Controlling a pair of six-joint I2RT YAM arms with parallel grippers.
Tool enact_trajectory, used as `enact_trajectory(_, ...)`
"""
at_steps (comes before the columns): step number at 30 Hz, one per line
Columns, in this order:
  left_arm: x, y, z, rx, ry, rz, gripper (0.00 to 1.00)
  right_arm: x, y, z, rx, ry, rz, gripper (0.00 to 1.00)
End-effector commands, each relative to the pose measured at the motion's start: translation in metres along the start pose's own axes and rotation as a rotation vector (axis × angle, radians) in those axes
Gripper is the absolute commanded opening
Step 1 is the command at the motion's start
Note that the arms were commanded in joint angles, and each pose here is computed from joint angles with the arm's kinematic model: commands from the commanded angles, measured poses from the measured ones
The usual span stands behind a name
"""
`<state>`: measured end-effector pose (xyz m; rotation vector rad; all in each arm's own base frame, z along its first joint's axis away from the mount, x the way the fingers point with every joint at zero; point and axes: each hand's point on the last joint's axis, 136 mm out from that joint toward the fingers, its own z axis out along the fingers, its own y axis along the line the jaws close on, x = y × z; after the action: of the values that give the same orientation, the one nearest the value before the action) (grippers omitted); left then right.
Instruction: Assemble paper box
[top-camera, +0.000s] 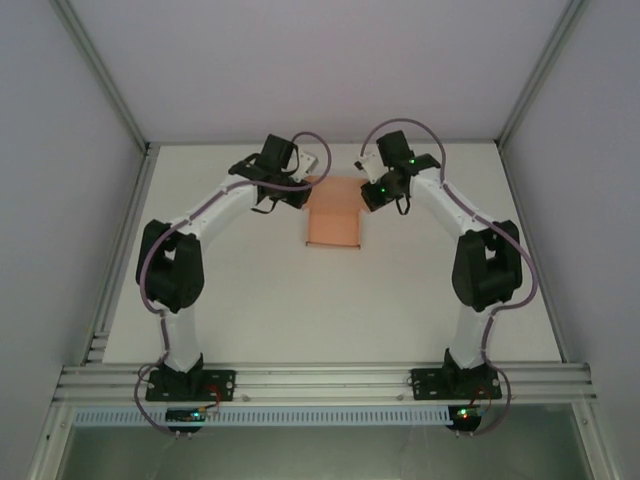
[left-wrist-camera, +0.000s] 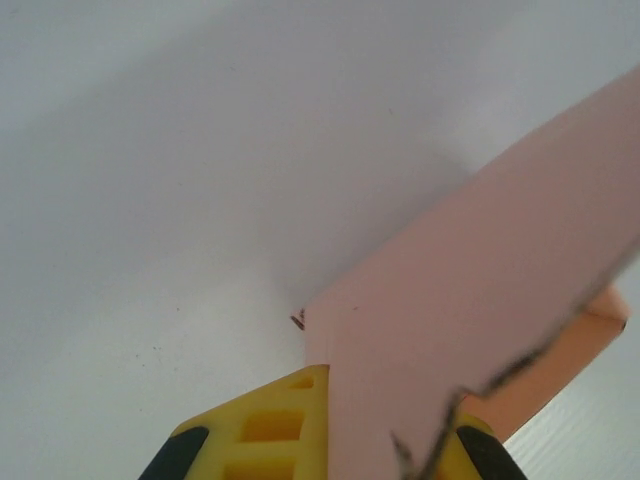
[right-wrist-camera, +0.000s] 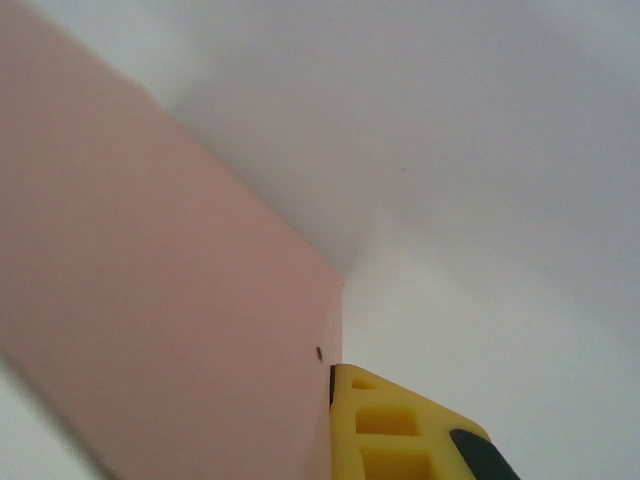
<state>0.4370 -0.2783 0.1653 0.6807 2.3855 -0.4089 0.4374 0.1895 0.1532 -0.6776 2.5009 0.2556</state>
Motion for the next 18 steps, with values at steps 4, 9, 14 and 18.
enact_trajectory(4, -0.024, -0.024, 0.000, 0.018, -0.123, -0.257, 0.00, -0.049, 0.026, -0.010, -0.038, -0.277, 0.489, 0.00)
enact_trajectory(9, -0.016, -0.027, 0.018, 0.049, -0.109, -0.362, 0.00, -0.060, 0.030, 0.000, -0.059, -0.318, 0.588, 0.02)
enact_trajectory(14, 0.000, -0.032, 0.028, 0.084, -0.084, -0.411, 0.00, -0.063, 0.028, 0.007, -0.027, -0.364, 0.656, 0.02)
enact_trajectory(18, 0.010, -0.030, 0.037, 0.079, -0.115, -0.465, 0.00, -0.055, 0.039, 0.013, 0.060, -0.363, 0.606, 0.02)
